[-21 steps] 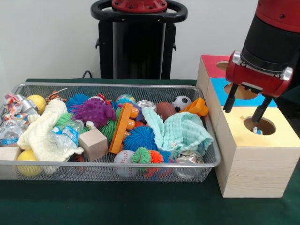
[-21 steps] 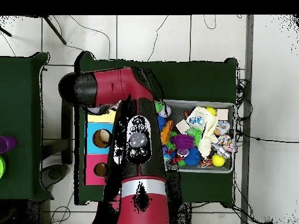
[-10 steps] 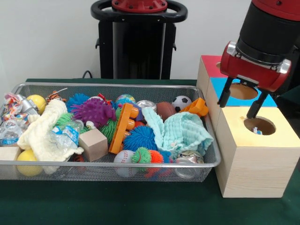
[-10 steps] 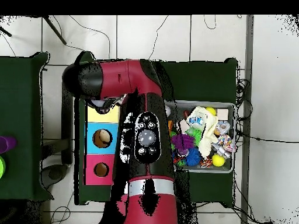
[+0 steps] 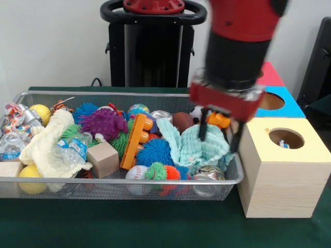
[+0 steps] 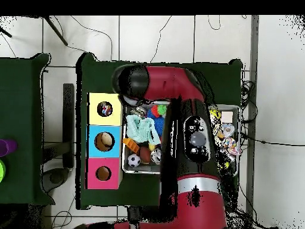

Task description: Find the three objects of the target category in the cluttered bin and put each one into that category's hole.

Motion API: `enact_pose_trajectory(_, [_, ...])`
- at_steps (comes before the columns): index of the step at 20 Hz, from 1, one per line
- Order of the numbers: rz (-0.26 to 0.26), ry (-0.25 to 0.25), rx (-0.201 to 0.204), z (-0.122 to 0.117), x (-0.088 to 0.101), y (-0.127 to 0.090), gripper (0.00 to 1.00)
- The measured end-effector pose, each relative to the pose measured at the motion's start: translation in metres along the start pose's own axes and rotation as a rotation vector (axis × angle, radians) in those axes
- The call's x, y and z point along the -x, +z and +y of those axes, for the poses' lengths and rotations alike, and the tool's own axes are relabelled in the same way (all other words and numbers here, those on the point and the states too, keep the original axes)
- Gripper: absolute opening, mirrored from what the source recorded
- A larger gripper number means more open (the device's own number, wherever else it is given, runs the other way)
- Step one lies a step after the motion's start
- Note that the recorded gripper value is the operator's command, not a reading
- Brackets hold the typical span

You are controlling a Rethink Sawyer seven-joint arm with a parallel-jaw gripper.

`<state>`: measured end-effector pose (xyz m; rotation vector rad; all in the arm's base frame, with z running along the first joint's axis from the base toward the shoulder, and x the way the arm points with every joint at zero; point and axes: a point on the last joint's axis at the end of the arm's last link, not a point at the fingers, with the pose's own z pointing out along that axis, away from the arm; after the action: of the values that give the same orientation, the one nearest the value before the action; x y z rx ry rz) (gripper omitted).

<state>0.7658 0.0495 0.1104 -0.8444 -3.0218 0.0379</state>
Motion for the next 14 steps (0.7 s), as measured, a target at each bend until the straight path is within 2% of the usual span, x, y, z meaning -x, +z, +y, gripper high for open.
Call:
enact_pose_trajectory(2, [-0.015,0.013,0.020,-0.016,0.011,0.007,1.00])
enact_pose_trajectory(3, [-0.038,0.028,0.040,-0.043,0.029,0.019,1.00])
enact_pose_trajectory(6, [-0.051,0.033,0.045,-0.071,0.044,0.029,1.00])
enact_pose_trajectory(9, [-0.041,0.033,0.041,-0.109,0.061,0.041,1.00])
enact_pose_trajectory(14, [-0.014,0.041,0.042,-0.148,0.075,0.044,1.00])
